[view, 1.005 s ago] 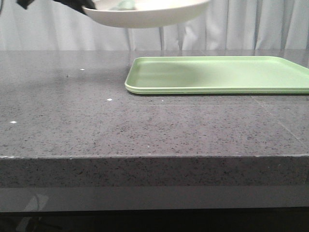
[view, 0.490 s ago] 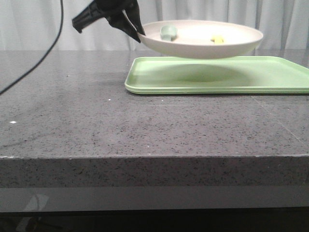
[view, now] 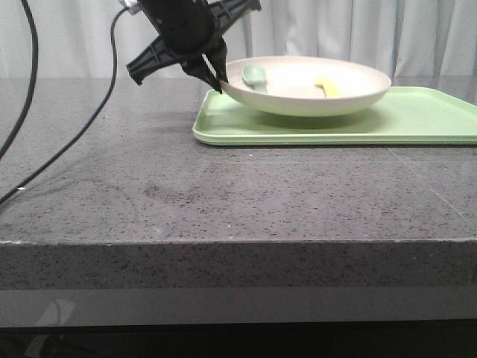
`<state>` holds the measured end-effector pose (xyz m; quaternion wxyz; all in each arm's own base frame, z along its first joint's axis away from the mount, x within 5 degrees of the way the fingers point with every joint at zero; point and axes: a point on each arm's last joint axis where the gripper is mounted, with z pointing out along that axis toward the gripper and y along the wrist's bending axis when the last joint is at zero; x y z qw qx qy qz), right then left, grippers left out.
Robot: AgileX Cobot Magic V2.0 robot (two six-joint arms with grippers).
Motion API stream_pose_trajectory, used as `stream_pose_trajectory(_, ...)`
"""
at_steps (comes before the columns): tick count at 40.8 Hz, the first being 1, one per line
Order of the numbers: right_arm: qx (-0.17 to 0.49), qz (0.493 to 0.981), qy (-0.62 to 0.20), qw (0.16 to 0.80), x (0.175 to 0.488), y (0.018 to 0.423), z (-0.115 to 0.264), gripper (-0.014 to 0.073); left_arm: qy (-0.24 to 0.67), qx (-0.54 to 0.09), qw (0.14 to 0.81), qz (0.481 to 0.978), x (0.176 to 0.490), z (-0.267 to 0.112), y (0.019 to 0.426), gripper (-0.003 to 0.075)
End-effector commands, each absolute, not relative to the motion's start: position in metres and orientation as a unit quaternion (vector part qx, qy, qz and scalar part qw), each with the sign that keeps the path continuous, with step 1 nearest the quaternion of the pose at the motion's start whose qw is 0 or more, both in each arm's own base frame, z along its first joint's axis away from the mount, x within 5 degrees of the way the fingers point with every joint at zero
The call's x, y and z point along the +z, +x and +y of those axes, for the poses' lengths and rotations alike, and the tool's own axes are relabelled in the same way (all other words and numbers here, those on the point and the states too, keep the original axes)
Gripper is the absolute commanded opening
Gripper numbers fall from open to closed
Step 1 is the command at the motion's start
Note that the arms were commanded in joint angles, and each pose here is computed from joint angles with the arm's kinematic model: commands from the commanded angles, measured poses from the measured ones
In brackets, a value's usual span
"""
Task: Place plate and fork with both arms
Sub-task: 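Carry the plate over the green tray and lower it onto it, then open the left gripper and withdraw it from the plate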
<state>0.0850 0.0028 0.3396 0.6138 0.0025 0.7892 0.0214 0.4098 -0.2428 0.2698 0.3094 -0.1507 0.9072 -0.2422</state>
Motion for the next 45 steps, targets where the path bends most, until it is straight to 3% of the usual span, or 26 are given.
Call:
stream_pose_trajectory(1, 0.015, 0.763, -0.001, 0.646, 0.353, 0.088, 0.002, 0.0552, -0.142, -0.305, 0.364, 0.868, 0.313, -0.253, 0.403, -0.0020)
stream_pose_trajectory(21, 0.015, 0.763, -0.001, 0.646, 0.353, 0.088, 0.002, 0.0552, -0.145, -0.293, 0.347, 0.879, 0.305, -0.255, 0.402, -0.0008)
stream_pose_trajectory(30, 0.015, 0.763, -0.001, 0.646, 0.353, 0.088, 0.002, 0.0552, -0.146, -0.288, 0.341, 0.883, 0.303, -0.255, 0.402, 0.0132)
stream_pose_trajectory(40, 0.015, 0.763, -0.001, 0.646, 0.353, 0.088, 0.002, 0.0552, -0.146, -0.285, 0.339, 0.885, 0.302, -0.255, 0.401, 0.0362)
stream_pose_trajectory(45, 0.015, 0.763, -0.001, 0.646, 0.353, 0.088, 0.002, 0.0552, -0.097, -0.270, 0.361, 0.887, 0.314, -0.251, 0.397, 0.0375)
